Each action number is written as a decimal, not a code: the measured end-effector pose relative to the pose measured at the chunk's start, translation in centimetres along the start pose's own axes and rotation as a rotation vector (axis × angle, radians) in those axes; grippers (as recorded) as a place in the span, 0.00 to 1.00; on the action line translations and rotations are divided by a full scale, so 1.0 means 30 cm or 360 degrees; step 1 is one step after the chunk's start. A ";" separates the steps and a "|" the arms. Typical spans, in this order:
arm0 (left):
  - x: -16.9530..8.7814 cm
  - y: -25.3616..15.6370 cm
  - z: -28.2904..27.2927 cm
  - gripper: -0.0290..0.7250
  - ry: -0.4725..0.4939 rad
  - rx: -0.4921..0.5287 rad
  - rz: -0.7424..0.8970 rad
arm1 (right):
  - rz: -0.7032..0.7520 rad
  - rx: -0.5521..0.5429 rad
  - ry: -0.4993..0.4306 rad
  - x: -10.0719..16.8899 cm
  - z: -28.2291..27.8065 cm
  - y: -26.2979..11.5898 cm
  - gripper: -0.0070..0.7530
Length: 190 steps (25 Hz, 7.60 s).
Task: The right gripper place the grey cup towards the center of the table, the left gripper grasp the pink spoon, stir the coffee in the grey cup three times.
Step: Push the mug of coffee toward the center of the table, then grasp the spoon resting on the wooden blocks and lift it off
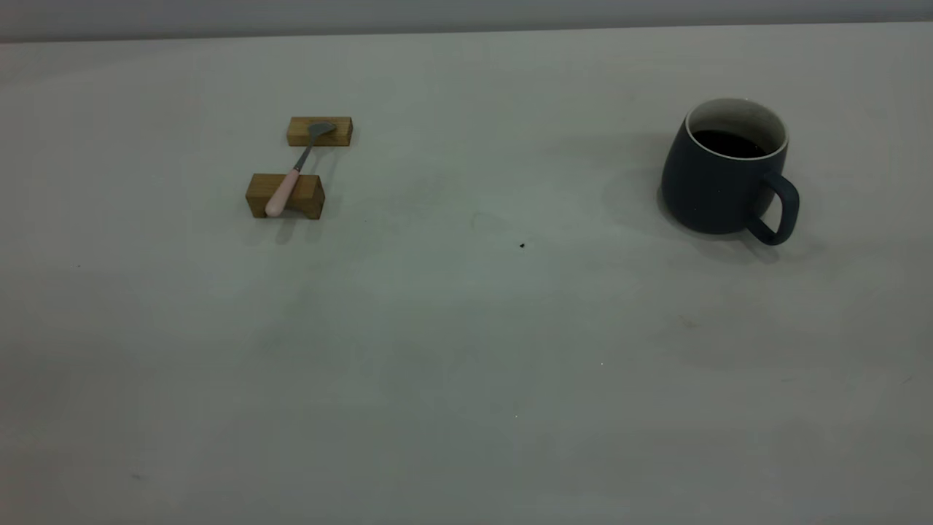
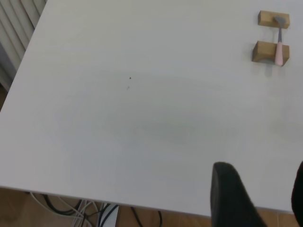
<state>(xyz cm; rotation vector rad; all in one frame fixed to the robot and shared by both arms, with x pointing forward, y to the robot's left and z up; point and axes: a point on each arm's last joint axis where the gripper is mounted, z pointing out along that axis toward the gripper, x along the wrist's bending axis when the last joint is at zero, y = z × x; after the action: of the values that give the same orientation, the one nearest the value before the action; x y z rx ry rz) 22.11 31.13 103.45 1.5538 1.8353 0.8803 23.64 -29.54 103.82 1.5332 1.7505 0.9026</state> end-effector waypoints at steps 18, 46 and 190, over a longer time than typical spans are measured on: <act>0.000 0.000 0.000 0.56 0.0000 0.0000 0.0000 | -0.0002 0.0001 -0.0022 -0.004 0.000 0.000 0.33; 0.000 0.000 0.000 0.56 0.0000 0.0000 0.0000 | -0.0036 0.1002 0.0247 -0.018 0.845 0.329 0.96; 0.000 0.000 0.000 0.56 0.0002 0.0000 0.0002 | -0.0069 0.0090 0.0084 0.007 0.024 0.056 0.85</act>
<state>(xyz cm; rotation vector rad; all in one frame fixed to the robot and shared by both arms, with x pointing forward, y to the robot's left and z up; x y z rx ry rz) 22.10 31.14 103.45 1.5547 1.8353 0.8818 25.14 -29.14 104.80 1.5133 1.8542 0.8863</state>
